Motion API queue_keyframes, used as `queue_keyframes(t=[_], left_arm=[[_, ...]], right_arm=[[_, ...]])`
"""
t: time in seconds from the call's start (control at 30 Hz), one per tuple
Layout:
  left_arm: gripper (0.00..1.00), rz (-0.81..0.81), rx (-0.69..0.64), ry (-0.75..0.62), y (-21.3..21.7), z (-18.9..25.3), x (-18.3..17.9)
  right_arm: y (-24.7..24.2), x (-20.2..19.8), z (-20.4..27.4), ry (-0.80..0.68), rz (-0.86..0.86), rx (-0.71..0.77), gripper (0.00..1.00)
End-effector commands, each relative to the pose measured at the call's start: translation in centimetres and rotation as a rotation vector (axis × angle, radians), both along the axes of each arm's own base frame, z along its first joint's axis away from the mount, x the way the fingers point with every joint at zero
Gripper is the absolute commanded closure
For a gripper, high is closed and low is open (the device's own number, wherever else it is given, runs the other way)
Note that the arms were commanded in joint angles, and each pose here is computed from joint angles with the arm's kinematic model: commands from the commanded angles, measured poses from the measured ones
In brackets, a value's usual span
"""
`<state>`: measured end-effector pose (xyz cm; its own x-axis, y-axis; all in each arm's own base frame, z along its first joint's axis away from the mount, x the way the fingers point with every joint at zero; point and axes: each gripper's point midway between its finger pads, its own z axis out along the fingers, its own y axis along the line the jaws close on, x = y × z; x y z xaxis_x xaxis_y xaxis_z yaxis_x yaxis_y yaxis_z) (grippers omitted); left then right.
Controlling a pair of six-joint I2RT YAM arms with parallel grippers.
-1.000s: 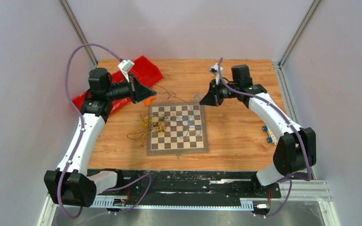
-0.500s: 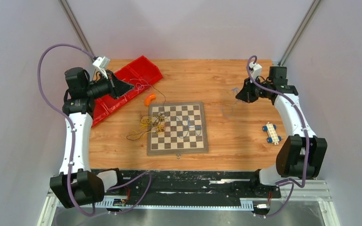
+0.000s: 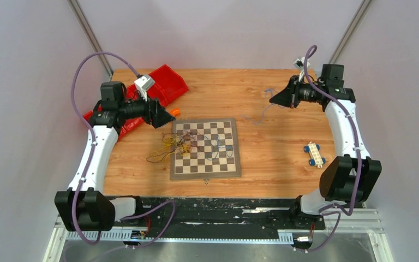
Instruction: Untangle the cables
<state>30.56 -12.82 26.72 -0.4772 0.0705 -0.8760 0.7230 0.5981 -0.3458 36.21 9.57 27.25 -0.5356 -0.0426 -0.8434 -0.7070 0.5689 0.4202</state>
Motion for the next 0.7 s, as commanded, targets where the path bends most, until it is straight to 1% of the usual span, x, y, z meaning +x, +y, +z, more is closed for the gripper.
queue_keyframes(t=[0.0, 0.07, 0.13, 0.2, 0.33, 0.37, 0.4, 0.43, 0.57, 0.63, 0.67], left_arm=[[0.06, -0.099, 0.031, -0.258, -2.1, 4.8, -0.7], [0.04, -0.198, 0.035, -0.354, -4.3, 6.5, -2.4], [0.04, -0.286, 0.010, -0.405, -6.4, 7.8, -3.9], [0.06, -0.368, -0.033, -0.404, -8.3, 8.8, -5.4], [0.10, -0.493, -0.096, -0.358, -11.7, 9.7, -7.6], [0.11, -0.528, -0.113, -0.328, -12.7, 9.5, -8.4], [0.13, -0.537, -0.121, -0.326, -13.2, 9.5, -8.5], [0.13, -0.551, -0.133, -0.298, -13.9, 9.3, -9.0], [0.16, -0.572, -0.160, -0.194, -16.0, 7.5, -8.9], [0.18, -0.589, -0.175, -0.176, -16.9, 7.4, -9.1], [0.21, -0.592, -0.179, -0.160, -17.1, 7.3, -9.2]], right_arm=[[6.6, -3.9, 6.7, -0.044, 0.286, 0.199, 1.00], [9.9, -6.2, 7.2, -0.038, 0.417, 0.224, 1.00], [12.7, -8.4, 7.3, -0.042, 0.526, 0.230, 1.00], [14.8, -10.2, 6.9, -0.054, 0.601, 0.219, 1.00], [17.3, -12.9, 5.6, -0.039, 0.704, 0.210, 1.00], [17.7, -13.3, 5.3, -0.035, 0.723, 0.211, 1.00], [18.1, -13.8, 5.0, -0.027, 0.744, 0.212, 1.00], [18.4, -14.2, 4.8, -0.028, 0.762, 0.211, 1.00], [19.8, -16.1, 3.9, -0.044, 0.826, 0.183, 1.00], [20.2, -16.6, 3.3, -0.045, 0.839, 0.163, 1.00], [20.3, -16.7, 3.2, -0.044, 0.843, 0.158, 1.00]])
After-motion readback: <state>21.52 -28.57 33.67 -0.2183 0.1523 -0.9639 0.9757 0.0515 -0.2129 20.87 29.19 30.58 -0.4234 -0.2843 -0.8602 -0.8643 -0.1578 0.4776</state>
